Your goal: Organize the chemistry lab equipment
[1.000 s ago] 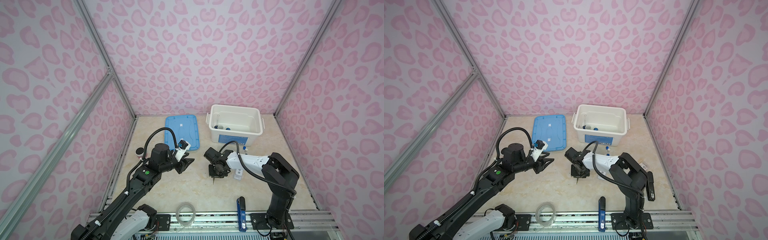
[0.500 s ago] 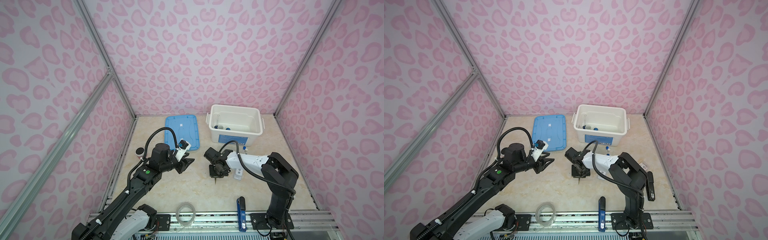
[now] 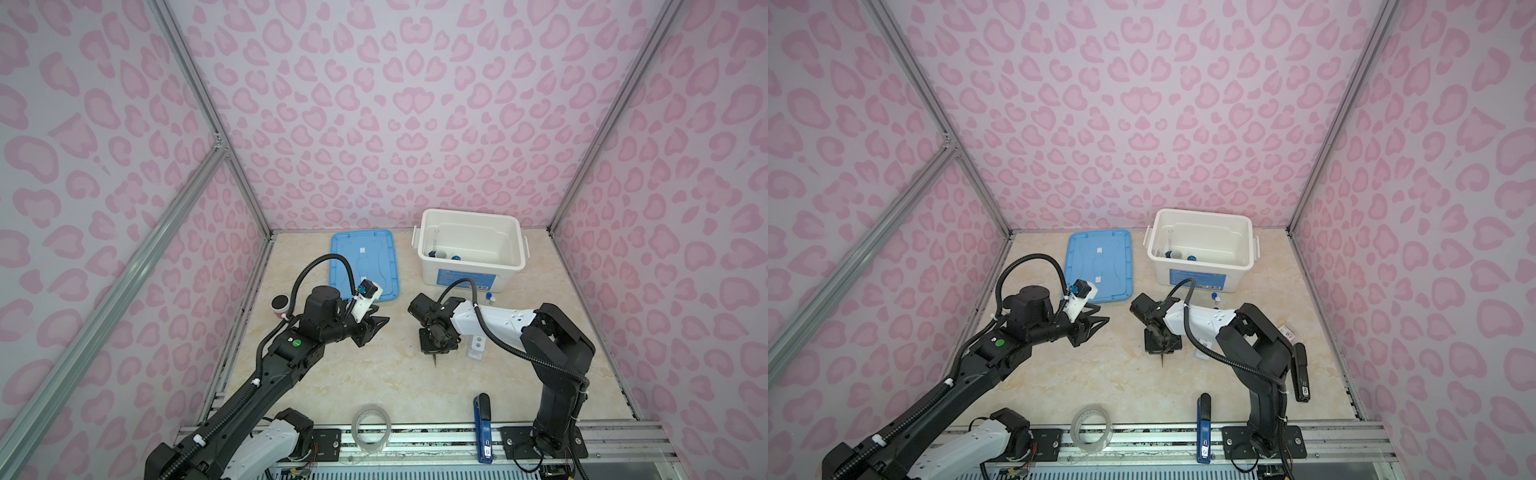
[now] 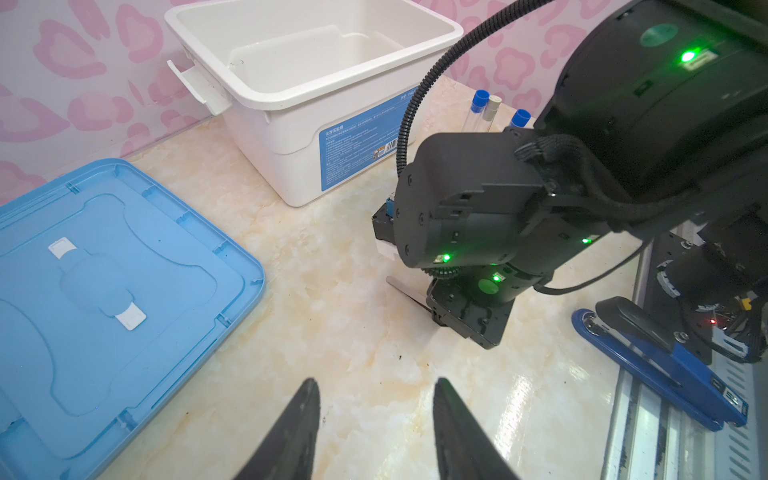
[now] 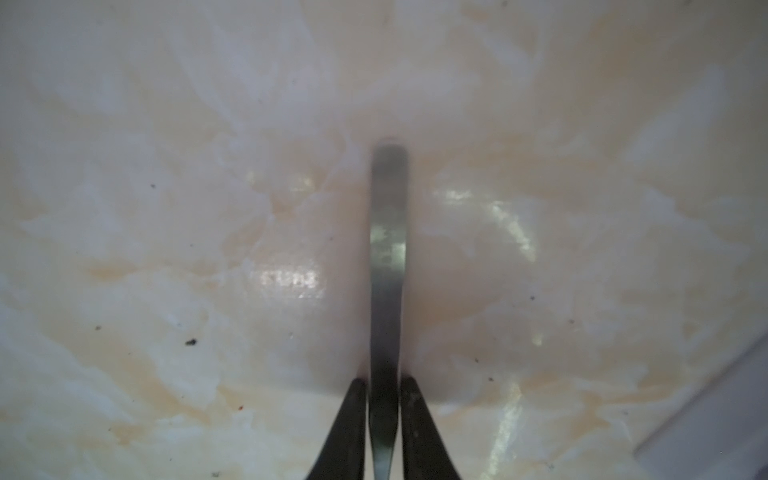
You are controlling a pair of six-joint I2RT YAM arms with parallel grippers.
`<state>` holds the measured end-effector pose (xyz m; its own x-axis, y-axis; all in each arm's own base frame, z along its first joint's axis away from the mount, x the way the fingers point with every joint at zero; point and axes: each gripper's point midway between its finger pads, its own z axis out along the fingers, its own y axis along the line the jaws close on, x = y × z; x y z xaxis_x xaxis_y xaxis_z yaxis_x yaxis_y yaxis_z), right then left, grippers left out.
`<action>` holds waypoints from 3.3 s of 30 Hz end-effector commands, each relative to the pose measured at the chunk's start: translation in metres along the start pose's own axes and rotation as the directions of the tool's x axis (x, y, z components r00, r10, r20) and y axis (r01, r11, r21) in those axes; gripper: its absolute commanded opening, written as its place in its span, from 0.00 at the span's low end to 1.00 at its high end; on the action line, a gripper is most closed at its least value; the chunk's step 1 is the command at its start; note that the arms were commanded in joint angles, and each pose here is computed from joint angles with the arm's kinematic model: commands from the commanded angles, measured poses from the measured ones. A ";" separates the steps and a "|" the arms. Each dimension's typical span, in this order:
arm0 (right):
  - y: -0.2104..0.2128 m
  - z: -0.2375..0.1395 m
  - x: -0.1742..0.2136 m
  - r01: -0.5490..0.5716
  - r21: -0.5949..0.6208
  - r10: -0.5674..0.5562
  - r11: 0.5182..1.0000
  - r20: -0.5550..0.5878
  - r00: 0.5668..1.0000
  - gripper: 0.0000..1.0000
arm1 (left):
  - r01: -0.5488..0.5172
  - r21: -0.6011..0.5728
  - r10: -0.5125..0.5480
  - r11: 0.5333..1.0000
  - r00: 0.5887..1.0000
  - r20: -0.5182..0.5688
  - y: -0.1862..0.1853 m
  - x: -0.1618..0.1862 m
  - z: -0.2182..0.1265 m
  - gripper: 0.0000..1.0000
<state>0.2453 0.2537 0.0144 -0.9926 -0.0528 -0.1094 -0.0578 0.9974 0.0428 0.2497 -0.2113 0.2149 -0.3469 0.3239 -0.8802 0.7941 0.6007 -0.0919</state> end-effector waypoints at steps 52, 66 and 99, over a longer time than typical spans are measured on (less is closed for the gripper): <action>-0.012 -0.103 -0.059 0.137 0.043 -0.143 0.990 0.192 0.971 0.12 | -0.019 -0.005 0.019 1.000 0.999 0.046 0.000 -0.014 -0.004 0.47; -0.036 -0.191 -0.109 0.115 0.045 -0.123 0.992 0.363 0.924 0.12 | -0.026 -0.007 0.026 1.000 0.998 0.054 0.000 -0.020 -0.005 0.47; -0.147 -0.239 -0.212 -0.137 0.060 0.086 0.989 0.520 0.850 0.13 | -0.049 -0.022 0.050 0.999 0.995 0.084 0.004 -0.037 -0.007 0.47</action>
<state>0.4331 0.1080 0.2681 -0.7949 0.0728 -0.6023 0.0932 0.9956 -0.0027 0.2590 -0.2127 0.2427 -0.2953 0.2979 -0.9078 0.7891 0.6117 -0.0560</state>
